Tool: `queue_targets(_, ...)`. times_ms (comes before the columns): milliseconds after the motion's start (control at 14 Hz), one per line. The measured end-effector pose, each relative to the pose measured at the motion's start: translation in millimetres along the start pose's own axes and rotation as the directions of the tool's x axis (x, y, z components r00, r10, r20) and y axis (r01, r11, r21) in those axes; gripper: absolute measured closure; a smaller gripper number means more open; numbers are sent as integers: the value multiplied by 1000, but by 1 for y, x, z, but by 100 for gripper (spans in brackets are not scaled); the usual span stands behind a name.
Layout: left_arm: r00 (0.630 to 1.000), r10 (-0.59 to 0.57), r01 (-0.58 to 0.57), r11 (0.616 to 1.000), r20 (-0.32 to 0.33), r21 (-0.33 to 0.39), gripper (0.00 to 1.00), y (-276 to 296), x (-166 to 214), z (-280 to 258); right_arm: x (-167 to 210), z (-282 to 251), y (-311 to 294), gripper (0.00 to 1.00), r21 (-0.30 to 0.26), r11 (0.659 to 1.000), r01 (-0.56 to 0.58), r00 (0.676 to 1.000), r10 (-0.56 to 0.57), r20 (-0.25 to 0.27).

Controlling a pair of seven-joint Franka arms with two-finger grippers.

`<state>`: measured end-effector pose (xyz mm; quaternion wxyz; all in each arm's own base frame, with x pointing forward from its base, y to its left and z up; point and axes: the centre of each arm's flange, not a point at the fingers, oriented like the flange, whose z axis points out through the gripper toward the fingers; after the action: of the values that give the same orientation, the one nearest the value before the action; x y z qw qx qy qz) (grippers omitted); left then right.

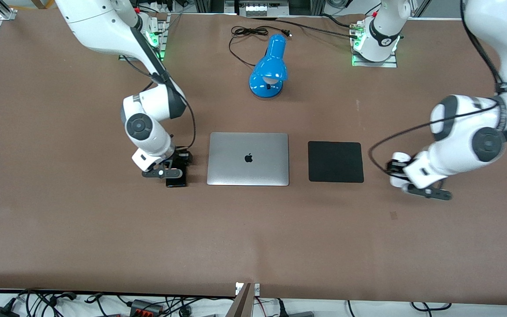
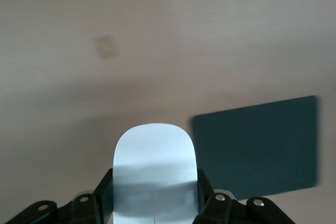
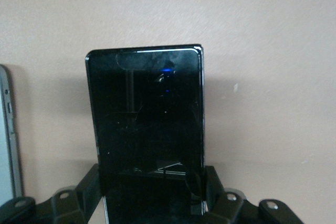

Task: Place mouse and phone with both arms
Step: 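Carry the phone toward the laptop while the left gripper carries the mouse, then release the phone beside the laptop while the left gripper lowers the mouse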

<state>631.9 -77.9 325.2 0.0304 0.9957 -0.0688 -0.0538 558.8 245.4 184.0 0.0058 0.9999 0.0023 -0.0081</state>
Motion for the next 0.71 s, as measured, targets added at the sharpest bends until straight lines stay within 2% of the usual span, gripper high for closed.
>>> queue_targets(214,998,-50,50,999,35,-3,38,61,-4,23,-3,12,-7,19,-7,1000,-30,999,30,13)
queue_targets(286,997,-68,68,998,25,-3,38,82,-8,39,-2,15,-8,19,-8,999,-36,999,36,14)
queue_targets(357,997,-76,76,997,-4,4,38,103,-13,57,-1,14,-8,19,-7,999,-41,999,41,11)
queue_targets(500,993,-79,82,996,-84,41,38,127,-26,96,4,10,-12,4,0,999,-42,999,42,-3)
queue_targets(571,990,-87,94,994,-109,57,38,129,-33,112,10,3,-16,0,8,999,-40,999,41,-18)
queue_targets(714,985,-111,124,988,-132,94,38,129,-41,132,27,-23,-18,0,14,999,-47,998,48,-38)
